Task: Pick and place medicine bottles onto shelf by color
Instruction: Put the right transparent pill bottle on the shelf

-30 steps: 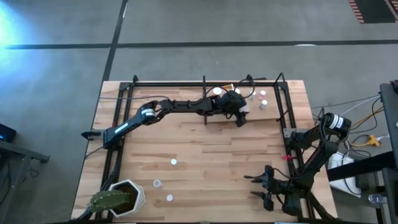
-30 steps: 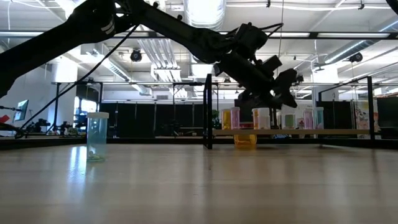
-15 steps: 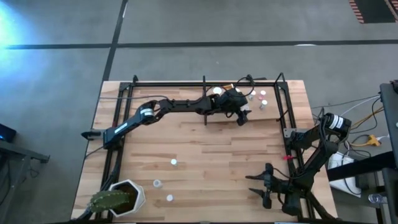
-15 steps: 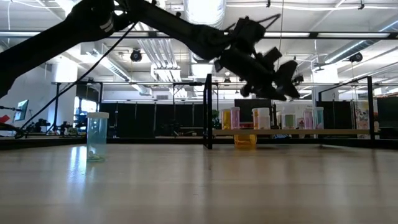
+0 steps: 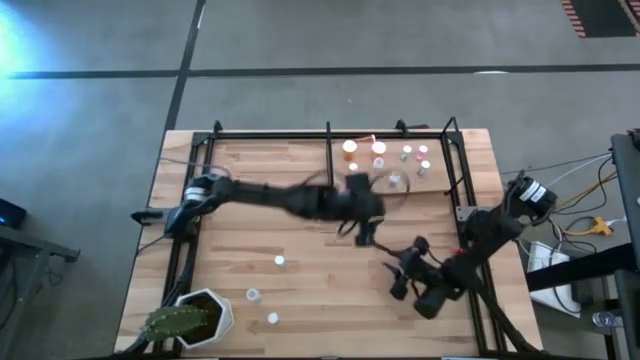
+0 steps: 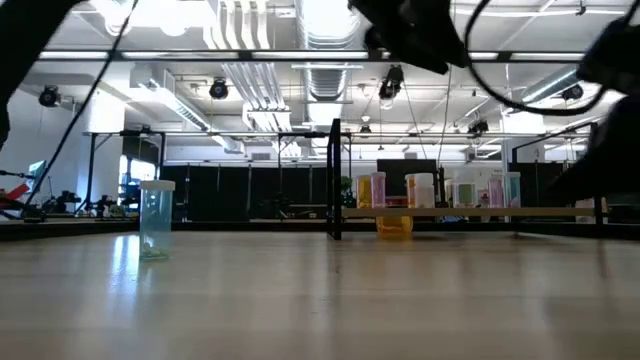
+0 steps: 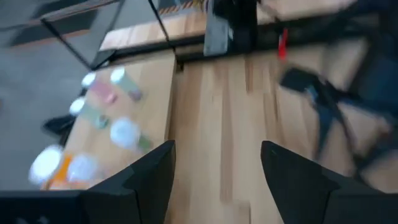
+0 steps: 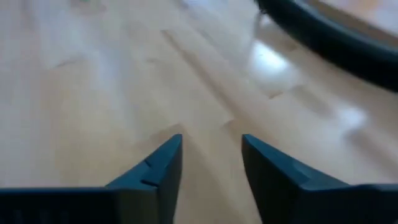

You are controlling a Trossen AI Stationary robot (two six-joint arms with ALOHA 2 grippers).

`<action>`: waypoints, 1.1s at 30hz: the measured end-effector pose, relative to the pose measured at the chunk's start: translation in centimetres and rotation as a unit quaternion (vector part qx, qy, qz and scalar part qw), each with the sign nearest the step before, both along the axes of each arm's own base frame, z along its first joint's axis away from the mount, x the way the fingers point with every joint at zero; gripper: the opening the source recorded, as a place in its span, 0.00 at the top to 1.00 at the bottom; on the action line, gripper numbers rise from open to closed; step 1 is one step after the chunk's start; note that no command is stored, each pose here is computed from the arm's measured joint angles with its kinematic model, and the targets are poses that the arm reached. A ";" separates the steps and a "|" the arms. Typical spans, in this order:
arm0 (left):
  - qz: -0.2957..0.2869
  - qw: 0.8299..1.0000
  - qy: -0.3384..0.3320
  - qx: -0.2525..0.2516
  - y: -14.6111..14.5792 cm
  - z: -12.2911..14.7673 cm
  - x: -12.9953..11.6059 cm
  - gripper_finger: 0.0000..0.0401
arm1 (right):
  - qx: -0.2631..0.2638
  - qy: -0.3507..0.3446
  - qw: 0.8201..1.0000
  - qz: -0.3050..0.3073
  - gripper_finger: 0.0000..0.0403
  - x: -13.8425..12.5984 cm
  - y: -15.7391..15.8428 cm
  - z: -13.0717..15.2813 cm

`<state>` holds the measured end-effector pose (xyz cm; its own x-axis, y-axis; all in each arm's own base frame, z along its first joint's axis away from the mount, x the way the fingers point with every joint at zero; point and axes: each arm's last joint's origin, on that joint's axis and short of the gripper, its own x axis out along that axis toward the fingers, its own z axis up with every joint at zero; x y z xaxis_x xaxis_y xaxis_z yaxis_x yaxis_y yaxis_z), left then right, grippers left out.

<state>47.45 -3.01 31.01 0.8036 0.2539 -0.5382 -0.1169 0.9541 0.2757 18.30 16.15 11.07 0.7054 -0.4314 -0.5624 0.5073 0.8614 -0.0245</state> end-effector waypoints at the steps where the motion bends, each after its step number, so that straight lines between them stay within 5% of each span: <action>1: 0.008 1.000 0.001 0.017 -1.2 -0.4 -0.7 0.45 | -0.007 0.009 1.000 -0.005 0.67 0.4 -0.5 0.1; 5: 0.036 0.998 -0.015 0.057 -5.2 -3.3 -4.0 0.45 | -0.037 0.055 0.998 -0.010 0.82 1.4 -2.6 0.8; 9: 0.054 0.994 -0.085 0.044 -7.4 -5.5 -7.8 0.45 | -0.055 0.086 0.995 -0.003 0.95 1.9 -4.7 2.2; 18: 0.069 0.961 -0.261 -0.059 -6.7 -9.7 -13.5 0.45 | -0.025 0.108 0.994 -0.002 0.98 2.2 -11.0 4.5; 33: 0.062 0.955 -0.282 -0.072 -6.5 -10.9 -14.6 0.45 | -0.009 0.068 0.994 -0.088 0.98 1.1 -17.3 6.1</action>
<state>32.86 -9.48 20.06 0.9443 0.3225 -0.0652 -0.3230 0.9464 0.0025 19.43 -1.19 17.20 0.5356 -0.5527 -0.6385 0.6417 0.7579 -0.1177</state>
